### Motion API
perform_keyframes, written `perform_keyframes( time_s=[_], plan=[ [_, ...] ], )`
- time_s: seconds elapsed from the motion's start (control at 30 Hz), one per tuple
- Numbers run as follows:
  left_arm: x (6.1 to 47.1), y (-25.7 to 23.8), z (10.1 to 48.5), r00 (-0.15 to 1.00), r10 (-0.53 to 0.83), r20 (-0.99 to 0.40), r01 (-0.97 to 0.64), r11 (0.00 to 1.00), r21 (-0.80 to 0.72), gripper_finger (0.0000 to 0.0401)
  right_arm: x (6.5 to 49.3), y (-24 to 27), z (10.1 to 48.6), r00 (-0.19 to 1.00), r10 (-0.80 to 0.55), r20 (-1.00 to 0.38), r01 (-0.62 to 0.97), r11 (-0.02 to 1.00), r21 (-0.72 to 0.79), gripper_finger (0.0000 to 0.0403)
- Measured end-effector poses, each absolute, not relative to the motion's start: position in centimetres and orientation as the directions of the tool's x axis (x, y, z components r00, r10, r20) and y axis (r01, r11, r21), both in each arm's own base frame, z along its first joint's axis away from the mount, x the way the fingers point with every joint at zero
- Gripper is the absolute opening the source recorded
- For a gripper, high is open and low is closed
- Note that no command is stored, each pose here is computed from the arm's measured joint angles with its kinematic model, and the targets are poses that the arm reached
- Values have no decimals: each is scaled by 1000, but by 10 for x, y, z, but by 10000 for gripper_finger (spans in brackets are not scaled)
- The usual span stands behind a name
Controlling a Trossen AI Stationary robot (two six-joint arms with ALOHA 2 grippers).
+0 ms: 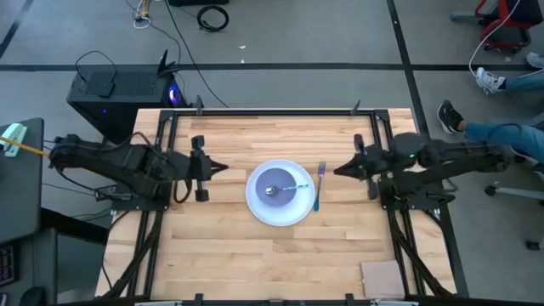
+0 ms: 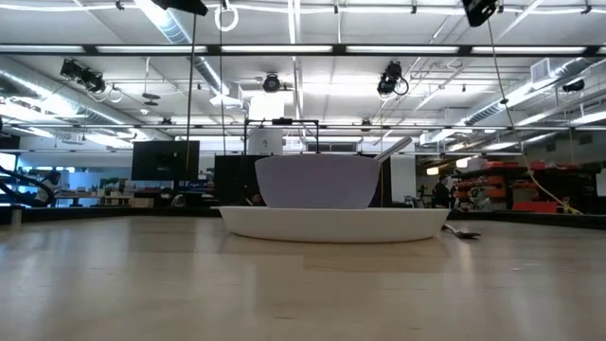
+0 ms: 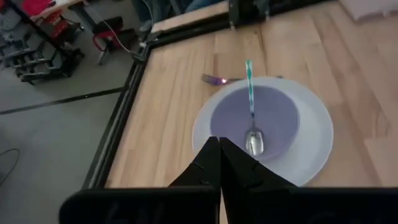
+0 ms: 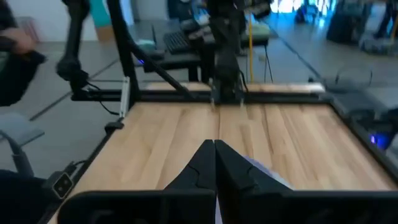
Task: Set table place
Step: Return to Home Position
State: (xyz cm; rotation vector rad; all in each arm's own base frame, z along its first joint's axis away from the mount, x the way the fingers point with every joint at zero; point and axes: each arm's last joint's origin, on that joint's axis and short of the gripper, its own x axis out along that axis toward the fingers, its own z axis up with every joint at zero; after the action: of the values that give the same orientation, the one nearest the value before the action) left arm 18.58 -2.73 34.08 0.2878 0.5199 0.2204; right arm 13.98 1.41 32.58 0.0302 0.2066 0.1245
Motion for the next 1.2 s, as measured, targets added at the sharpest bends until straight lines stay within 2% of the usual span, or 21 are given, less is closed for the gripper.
perform_keyframes(
  time_s=[0.17, 0.5, 0.63, 0.97, 1.2],
  plan=[
    [173, -13, 342, 860, 312, -405, -202, 935, 291, 4, 111, 10, 329, 978, 149, -145, -145, 989, 36, 1],
    [133, 2, 302, 905, 351, -242, -300, 927, 223, 3, 68, 7, 334, 987, 154, -43, -151, 987, 56, 1],
    [110, 5, 294, 917, 359, -171, -338, 930, 143, 5, 54, 6, 335, 988, 153, 13, -154, 987, 50, 1],
    [64, 8, 278, 932, 363, 11, -364, 931, 32, 3, 37, 5, 314, 986, 137, 96, -144, 987, 71, 1],
    [49, 9, 268, 926, 365, 90, -368, 930, 15, 3, 26, 4, 305, 979, 136, 155, -149, 986, 74, 1]
  ],
)
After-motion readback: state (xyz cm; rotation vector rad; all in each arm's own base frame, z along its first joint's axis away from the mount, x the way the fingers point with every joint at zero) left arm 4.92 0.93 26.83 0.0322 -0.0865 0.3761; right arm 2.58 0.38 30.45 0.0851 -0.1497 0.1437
